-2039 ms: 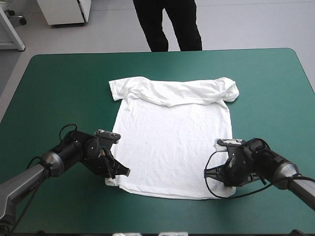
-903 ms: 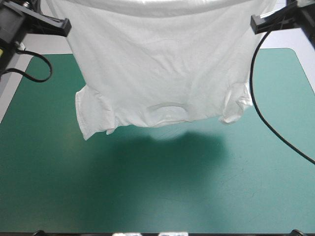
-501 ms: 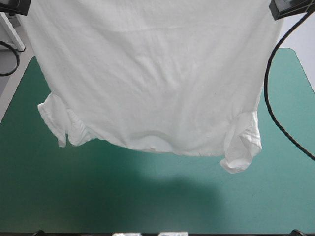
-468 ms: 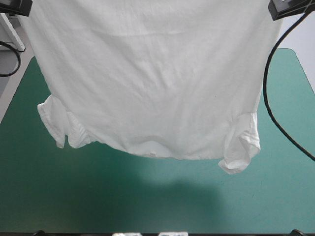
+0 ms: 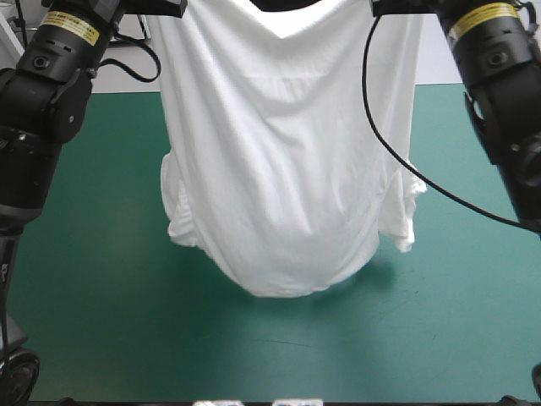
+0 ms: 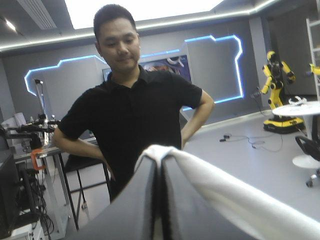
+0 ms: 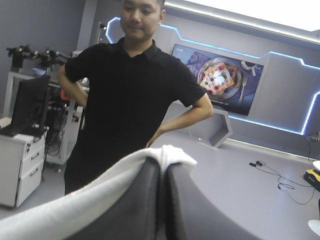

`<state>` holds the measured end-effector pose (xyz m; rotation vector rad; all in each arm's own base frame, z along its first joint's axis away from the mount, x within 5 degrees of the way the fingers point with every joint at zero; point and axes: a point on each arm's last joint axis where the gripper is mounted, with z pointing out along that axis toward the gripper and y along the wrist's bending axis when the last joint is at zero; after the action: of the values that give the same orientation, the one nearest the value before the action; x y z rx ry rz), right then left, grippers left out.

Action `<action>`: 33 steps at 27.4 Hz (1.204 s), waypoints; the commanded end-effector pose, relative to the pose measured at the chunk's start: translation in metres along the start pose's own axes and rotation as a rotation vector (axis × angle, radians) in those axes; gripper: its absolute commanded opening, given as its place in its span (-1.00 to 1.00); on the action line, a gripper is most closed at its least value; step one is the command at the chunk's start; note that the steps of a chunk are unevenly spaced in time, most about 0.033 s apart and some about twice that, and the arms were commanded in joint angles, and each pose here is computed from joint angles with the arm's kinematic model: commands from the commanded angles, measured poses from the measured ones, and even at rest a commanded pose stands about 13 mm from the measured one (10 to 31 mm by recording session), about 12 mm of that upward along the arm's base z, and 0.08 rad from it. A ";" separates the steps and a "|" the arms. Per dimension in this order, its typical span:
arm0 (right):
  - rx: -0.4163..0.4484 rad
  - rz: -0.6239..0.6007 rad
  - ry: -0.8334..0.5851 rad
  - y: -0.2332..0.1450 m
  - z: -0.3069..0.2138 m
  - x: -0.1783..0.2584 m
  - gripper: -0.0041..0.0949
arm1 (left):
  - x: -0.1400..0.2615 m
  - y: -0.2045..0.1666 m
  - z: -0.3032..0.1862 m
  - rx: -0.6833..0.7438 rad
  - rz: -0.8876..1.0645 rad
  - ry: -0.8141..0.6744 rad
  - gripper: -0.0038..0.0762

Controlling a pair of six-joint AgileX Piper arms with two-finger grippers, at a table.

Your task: Fold the cloth

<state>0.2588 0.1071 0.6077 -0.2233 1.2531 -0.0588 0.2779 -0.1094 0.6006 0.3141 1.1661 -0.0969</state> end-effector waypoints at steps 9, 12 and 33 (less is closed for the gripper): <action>0.059 0.131 -0.273 -0.036 0.033 -0.013 -0.95 | -0.029 0.028 0.010 -0.073 0.028 -0.363 -0.93; 0.066 0.113 -0.203 -0.031 0.047 0.003 -0.95 | -0.013 0.025 0.022 -0.069 0.027 -0.313 -0.93; -0.172 0.212 0.969 0.015 0.029 0.273 -0.95 | 0.244 -0.015 -0.060 0.007 -0.131 0.792 -0.93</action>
<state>0.3971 0.0847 0.3396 -0.1833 2.3064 0.1333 0.3470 -0.0918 0.3322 0.3244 2.0718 -0.0460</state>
